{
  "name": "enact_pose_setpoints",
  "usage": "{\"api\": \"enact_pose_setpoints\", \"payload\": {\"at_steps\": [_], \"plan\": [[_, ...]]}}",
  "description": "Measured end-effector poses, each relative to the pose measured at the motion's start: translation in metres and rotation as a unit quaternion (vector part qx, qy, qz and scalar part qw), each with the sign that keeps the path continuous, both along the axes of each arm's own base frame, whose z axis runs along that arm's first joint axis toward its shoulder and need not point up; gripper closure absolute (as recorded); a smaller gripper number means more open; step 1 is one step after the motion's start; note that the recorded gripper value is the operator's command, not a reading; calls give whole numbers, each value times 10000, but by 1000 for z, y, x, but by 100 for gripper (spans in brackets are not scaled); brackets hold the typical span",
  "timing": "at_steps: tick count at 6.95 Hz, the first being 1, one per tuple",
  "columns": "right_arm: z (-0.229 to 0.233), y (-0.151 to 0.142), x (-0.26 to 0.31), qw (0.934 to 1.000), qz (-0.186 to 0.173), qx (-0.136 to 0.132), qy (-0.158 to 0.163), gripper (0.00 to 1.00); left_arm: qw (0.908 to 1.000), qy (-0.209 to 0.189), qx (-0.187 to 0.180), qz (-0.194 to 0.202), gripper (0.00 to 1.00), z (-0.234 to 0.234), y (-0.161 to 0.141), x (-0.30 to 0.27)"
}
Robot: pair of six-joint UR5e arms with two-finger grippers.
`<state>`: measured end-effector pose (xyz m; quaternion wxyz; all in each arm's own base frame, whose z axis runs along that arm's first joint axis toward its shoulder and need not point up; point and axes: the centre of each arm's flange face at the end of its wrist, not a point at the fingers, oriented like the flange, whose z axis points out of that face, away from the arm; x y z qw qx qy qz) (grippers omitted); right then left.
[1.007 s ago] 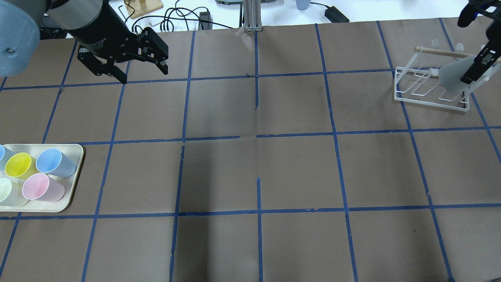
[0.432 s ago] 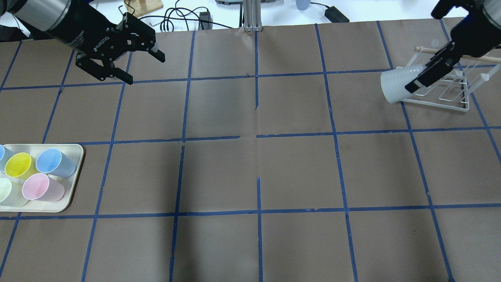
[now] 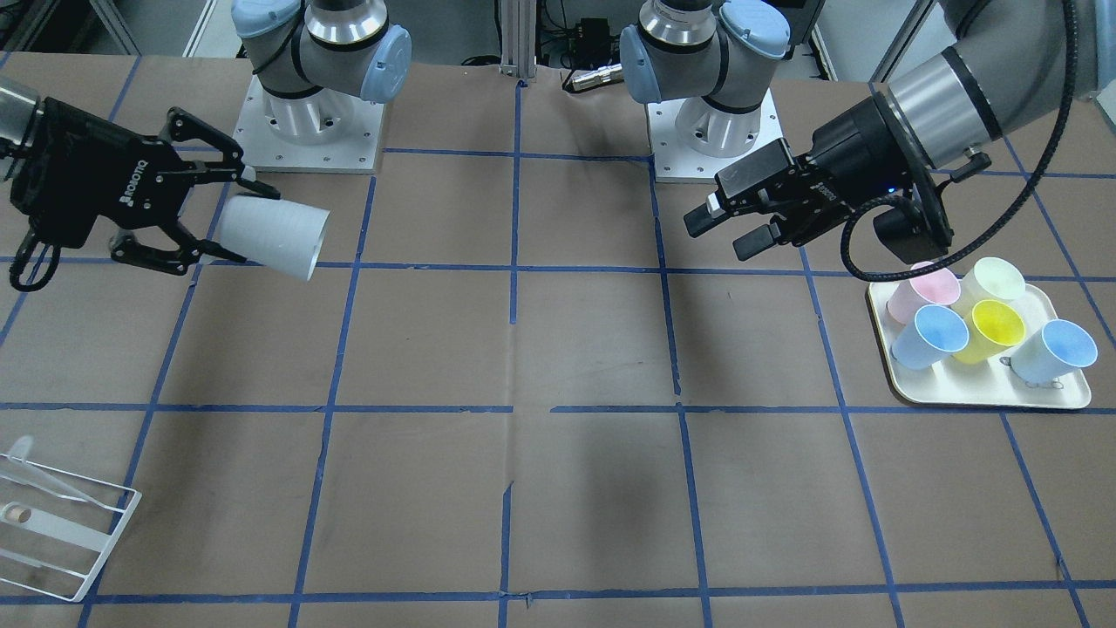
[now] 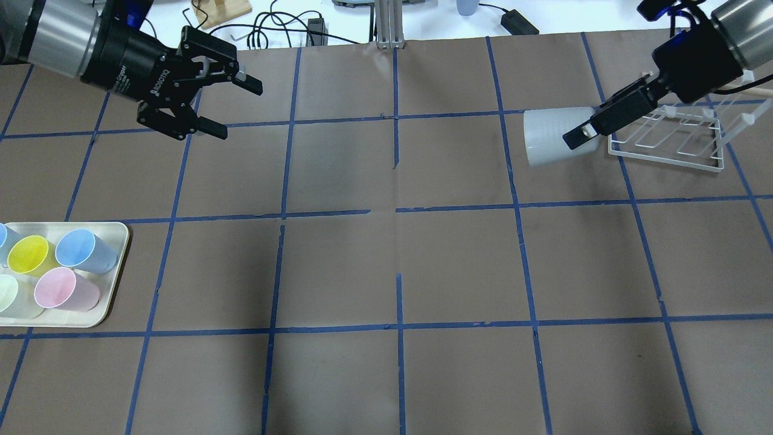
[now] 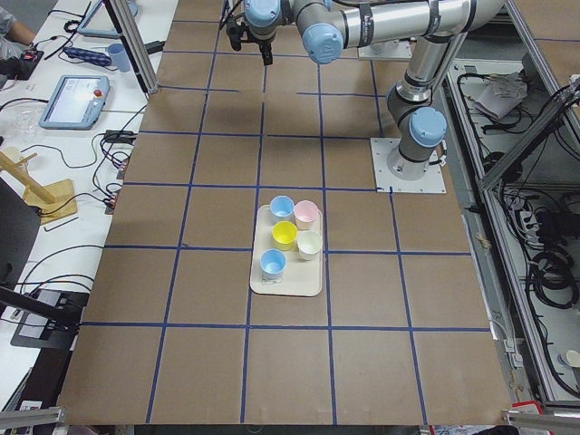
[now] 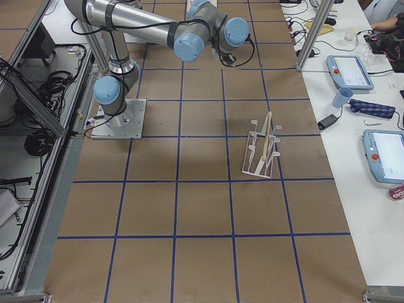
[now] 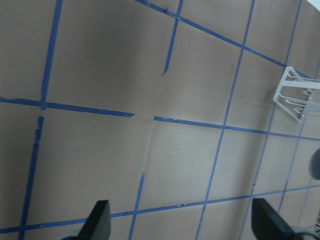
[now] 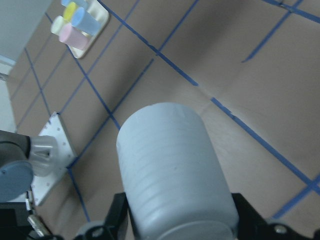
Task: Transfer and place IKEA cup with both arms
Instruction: 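Lift the cup off the rack with the right gripper and pull it out, then carry the cup toward the table center while the left arm reaches toward it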
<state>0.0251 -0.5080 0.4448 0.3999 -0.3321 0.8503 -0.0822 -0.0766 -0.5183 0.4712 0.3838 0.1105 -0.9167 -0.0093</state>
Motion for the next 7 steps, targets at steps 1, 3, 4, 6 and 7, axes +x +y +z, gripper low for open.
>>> {"api": "enact_pose_setpoints", "payload": {"at_steps": [1, 3, 4, 6, 7], "plan": [[2, 7, 16, 9984, -49, 185, -527, 93, 9990, 447, -37, 40, 0, -9, 3, -3], [1, 12, 49, 9908, -86, 339, -1304, 95, 9909, 1329, -33, 199, 0, -25, 7, -14], [-4, 17, 60, 9849, -113, 403, -1677, 95, 9819, 1871, -57, 305, 0, -32, 5, -21], [-13, 25, 71, 9747, -262, 561, -2147, 95, 9666, 2525, -363, 224, 0, -48, 7, -48], [-13, 26, 77, 9724, -296, 606, -2234, 94, 9605, 2734, -499, 115, 0, -58, 15, -65]]}}
